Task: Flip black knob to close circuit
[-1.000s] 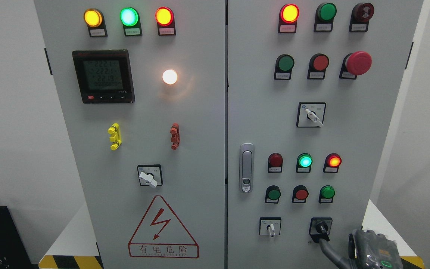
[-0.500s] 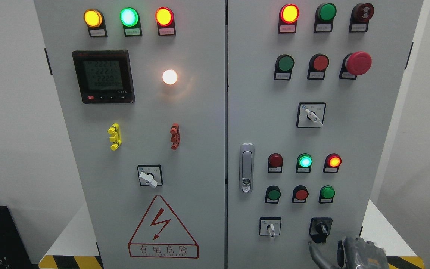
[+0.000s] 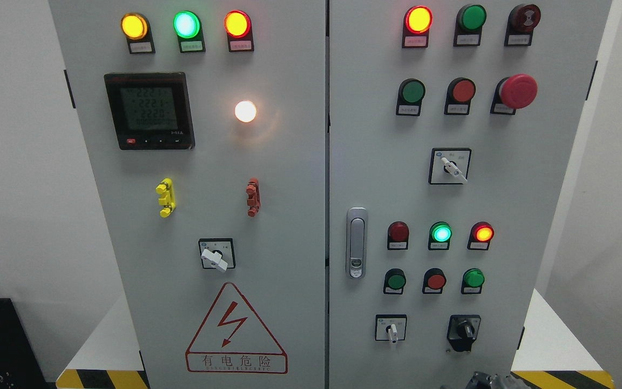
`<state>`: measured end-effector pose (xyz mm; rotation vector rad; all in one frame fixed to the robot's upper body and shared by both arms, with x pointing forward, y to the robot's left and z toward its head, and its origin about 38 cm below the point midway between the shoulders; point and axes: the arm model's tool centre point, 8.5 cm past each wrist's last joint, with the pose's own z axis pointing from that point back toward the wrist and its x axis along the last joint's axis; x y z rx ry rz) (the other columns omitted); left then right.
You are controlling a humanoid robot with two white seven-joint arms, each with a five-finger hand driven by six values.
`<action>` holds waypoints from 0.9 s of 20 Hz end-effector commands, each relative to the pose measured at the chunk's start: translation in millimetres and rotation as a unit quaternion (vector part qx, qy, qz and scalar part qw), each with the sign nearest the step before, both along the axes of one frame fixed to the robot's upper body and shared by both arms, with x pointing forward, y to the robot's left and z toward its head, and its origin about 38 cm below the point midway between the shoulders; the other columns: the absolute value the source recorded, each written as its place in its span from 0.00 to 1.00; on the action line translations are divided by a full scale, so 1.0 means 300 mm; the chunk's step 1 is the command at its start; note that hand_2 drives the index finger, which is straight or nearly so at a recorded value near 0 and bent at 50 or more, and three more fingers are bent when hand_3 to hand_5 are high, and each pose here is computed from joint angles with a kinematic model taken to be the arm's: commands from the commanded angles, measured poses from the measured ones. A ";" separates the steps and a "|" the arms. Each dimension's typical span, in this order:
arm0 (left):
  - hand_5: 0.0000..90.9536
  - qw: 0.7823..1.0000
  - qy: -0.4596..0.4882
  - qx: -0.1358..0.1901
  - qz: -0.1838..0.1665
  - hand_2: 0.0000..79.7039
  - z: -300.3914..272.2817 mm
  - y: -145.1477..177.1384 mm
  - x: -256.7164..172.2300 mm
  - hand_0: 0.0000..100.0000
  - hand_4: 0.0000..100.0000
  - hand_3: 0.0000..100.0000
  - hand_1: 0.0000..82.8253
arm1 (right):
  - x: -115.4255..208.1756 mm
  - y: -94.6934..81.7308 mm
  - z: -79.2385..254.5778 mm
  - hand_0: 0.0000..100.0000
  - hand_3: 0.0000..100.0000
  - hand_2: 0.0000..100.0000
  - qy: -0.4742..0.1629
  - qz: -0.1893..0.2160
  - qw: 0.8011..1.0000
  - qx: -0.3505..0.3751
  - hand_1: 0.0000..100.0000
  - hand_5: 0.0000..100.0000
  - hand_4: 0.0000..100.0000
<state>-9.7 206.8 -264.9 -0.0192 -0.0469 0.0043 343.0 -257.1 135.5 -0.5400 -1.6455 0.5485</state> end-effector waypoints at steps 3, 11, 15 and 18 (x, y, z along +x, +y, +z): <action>0.00 1.000 0.000 0.001 0.009 0.00 0.000 0.003 0.000 0.00 0.03 0.05 0.00 | -0.241 -0.132 -0.059 0.00 0.16 0.05 -0.015 0.033 0.958 0.284 0.01 0.00 0.15; 0.00 1.000 0.000 0.001 0.009 0.00 0.000 0.003 0.000 0.00 0.03 0.05 0.00 | -0.306 -0.142 -0.110 0.00 0.05 0.00 -0.021 0.071 0.941 0.331 0.00 0.00 0.05; 0.00 1.000 0.000 0.000 0.009 0.00 0.000 0.000 0.000 0.00 0.03 0.05 0.00 | -0.319 -0.135 -0.120 0.00 0.05 0.00 -0.015 0.073 0.941 0.330 0.00 0.00 0.05; 0.00 1.000 0.000 0.000 0.009 0.00 0.000 0.000 0.000 0.00 0.03 0.05 0.00 | -0.328 -0.129 -0.127 0.00 0.05 0.00 -0.013 0.076 0.941 0.329 0.00 0.00 0.05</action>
